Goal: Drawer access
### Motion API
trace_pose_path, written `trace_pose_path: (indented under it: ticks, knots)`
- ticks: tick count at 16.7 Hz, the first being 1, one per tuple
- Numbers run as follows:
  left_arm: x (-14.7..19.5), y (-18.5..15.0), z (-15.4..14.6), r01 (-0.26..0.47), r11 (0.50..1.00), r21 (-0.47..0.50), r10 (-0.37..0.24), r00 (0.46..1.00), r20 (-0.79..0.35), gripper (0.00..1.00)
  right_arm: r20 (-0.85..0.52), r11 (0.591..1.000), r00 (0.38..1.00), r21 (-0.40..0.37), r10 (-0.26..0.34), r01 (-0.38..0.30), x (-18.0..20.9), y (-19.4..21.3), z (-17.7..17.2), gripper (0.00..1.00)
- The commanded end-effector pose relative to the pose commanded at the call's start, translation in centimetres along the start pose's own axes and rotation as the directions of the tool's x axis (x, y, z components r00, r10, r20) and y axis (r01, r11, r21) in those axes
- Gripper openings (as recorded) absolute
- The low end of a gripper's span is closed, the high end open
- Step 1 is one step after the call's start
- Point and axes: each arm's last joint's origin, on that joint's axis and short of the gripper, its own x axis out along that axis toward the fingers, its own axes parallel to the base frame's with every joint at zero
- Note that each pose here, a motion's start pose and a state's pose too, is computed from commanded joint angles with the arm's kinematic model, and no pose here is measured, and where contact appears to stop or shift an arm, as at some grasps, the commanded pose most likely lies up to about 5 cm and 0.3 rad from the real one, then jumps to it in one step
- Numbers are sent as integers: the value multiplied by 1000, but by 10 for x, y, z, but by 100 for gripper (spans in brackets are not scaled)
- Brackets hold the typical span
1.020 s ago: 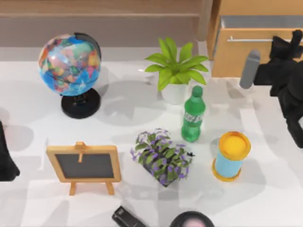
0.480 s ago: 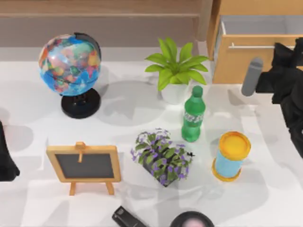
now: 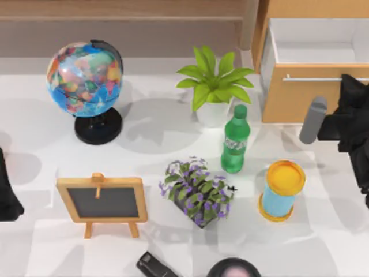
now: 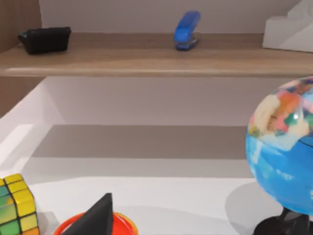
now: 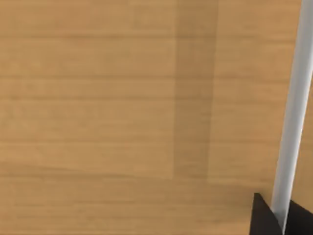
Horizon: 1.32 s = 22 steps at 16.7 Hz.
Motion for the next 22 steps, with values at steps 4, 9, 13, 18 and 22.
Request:
trace_pose_path:
  ticks: [4,9,13,18,22]
  knots:
    - [0,0,0,0,1000,0,0,1000,0,100,0,1000,1000,-1,0,0,0,0,0,0]
    - [0,0,0,0,1000,0,0,1000,0,100,-23,1000,1000,-18,15,-16,-32,3,-4,0]
    - [0,0,0,0,1000,0,0,1000,0,100,-15,1000,1000,-5,5,-5,-58,1,-3,0]
    - [0,0,0,0,1000,0,0,1000,0,100,0,1000,1000,-1,1,-1,-62,1,0,0]
    - [0,0,0,0,1000,0,0,1000,0,100,0,1000,1000,-1,1,-1,-62,1,0,30]
